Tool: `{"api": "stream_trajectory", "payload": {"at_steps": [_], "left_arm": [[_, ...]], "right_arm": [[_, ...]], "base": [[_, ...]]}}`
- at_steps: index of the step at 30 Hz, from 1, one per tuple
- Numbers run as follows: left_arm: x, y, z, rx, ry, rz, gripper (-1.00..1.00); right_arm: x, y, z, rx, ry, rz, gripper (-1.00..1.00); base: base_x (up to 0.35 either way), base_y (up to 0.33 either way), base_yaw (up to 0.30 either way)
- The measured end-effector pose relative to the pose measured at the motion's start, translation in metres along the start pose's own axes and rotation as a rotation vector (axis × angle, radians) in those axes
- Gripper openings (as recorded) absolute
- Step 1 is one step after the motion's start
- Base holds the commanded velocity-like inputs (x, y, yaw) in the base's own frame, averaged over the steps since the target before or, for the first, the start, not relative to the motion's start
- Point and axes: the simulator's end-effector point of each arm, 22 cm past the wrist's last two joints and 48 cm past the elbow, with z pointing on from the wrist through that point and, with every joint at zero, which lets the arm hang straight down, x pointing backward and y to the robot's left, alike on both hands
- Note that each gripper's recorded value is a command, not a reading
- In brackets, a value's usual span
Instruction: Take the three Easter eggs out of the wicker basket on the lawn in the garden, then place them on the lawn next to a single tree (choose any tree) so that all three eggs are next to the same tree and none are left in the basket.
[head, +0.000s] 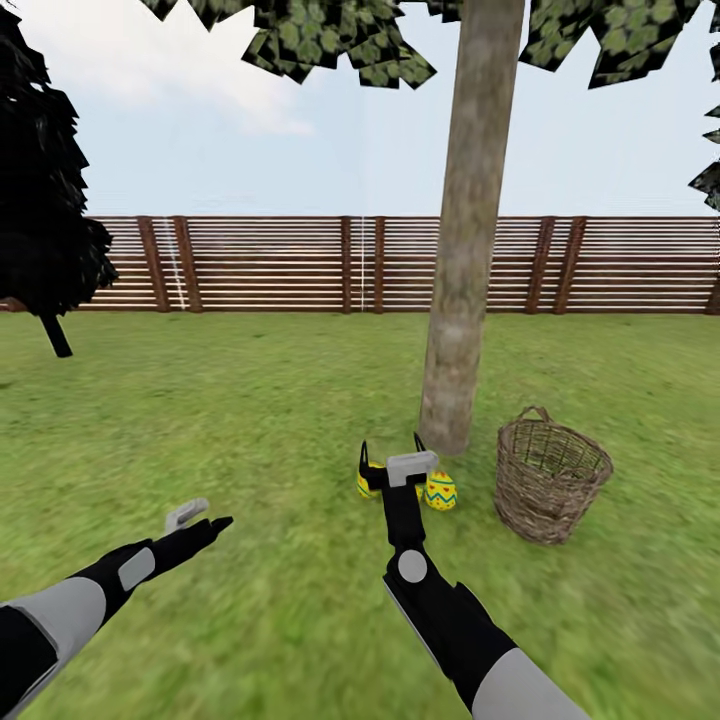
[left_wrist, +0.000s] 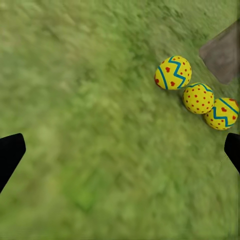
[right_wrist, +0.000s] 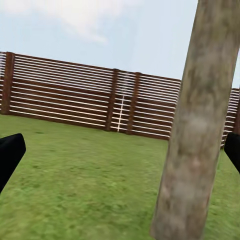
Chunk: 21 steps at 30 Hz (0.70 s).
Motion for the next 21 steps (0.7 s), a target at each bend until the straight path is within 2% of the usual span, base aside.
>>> {"api": "stream_trajectory", "payload": {"at_steps": [7, 13, 17, 21], "left_arm": [[-0.001, -0.007, -0.008, 0.011, -0.010, 0.002, 1.00], [-0.004, -0.017, -0.007, -0.019, -0.003, 0.002, 1.00], [-0.007, -0.026, -0.008, -0.018, 0.002, 0.001, 1.00], [-0.005, -0.035, -0.008, -0.028, 0.005, 0.002, 1.00]], "right_arm": [[-0.016, -0.002, 0.000, 0.003, -0.021, -0.004, 1.00], [-0.027, -0.005, 0.007, 0.003, -0.029, 0.001, 1.00], [-0.012, -0.008, 0.008, 0.007, 0.009, -0.002, 1.00], [0.000, -0.040, 0.016, 0.077, 0.056, 0.020, 1.00]], "base": [[0.000, 0.000, 0.000], [0.000, 0.000, 0.000], [0.000, 0.000, 0.000], [0.000, 0.000, 0.000]]}}
